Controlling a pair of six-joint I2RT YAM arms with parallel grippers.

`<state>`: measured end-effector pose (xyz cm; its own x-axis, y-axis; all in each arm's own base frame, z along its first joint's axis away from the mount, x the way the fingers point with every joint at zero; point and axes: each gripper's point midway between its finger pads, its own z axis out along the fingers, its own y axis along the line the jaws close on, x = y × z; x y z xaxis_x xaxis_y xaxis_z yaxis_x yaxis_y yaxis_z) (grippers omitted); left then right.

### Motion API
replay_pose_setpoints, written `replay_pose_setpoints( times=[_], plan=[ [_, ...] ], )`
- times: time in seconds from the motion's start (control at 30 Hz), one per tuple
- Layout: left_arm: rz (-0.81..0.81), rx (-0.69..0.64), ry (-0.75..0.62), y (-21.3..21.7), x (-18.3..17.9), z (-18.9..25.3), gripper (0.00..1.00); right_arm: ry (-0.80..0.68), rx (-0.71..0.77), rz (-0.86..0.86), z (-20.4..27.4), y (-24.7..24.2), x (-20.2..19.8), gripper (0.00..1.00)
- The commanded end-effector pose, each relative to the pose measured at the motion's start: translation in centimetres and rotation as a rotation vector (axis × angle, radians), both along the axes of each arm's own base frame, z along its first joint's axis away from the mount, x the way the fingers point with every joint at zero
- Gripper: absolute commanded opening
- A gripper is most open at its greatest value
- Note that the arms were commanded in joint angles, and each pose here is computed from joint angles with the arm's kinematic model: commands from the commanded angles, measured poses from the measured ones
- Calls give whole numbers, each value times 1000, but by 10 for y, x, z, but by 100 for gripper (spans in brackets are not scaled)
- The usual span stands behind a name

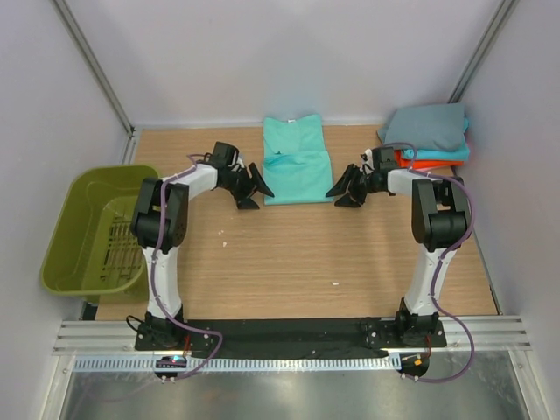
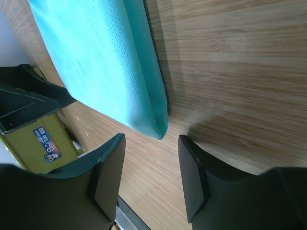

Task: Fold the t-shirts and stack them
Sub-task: Fold the tshirt

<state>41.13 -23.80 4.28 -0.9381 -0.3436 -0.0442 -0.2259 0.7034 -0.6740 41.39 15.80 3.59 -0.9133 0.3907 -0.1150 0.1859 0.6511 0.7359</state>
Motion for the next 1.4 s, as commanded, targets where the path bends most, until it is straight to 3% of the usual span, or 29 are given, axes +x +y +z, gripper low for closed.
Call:
replay_pose_setpoints(
  times=[0.0,0.13,0.27,0.5,0.6,0.67,0.77,0.83,1.07,1.37],
  plan=[
    [-16,-35,-45,-13,12,7,68,-64,21,9,14,5,16,53],
    [-21,-29,-45,-18,12,3,66,-50,26,3,9,5,12,48],
    [-13,-19,-42,-19,15,-5,54,-34,43,-3,4,8,9,43],
    [-6,-4,-51,-18,19,-12,40,-38,40,10,-3,12,11,40],
    [-2,-8,-55,-18,19,-12,34,-51,51,25,0,15,10,33],
    [3,-10,-55,-17,19,-11,21,-56,52,28,1,17,9,29],
    [0,-17,-67,-18,18,-7,2,-76,38,25,4,15,9,12],
    [-6,-23,-71,-18,15,-3,0,-80,27,25,9,13,6,1],
    [-57,-96,-174,-20,-5,74,0,-174,64,39,77,15,-21,1],
    [-109,-116,-224,-17,-50,124,0,-151,91,33,108,13,-75,1]
  ],
)
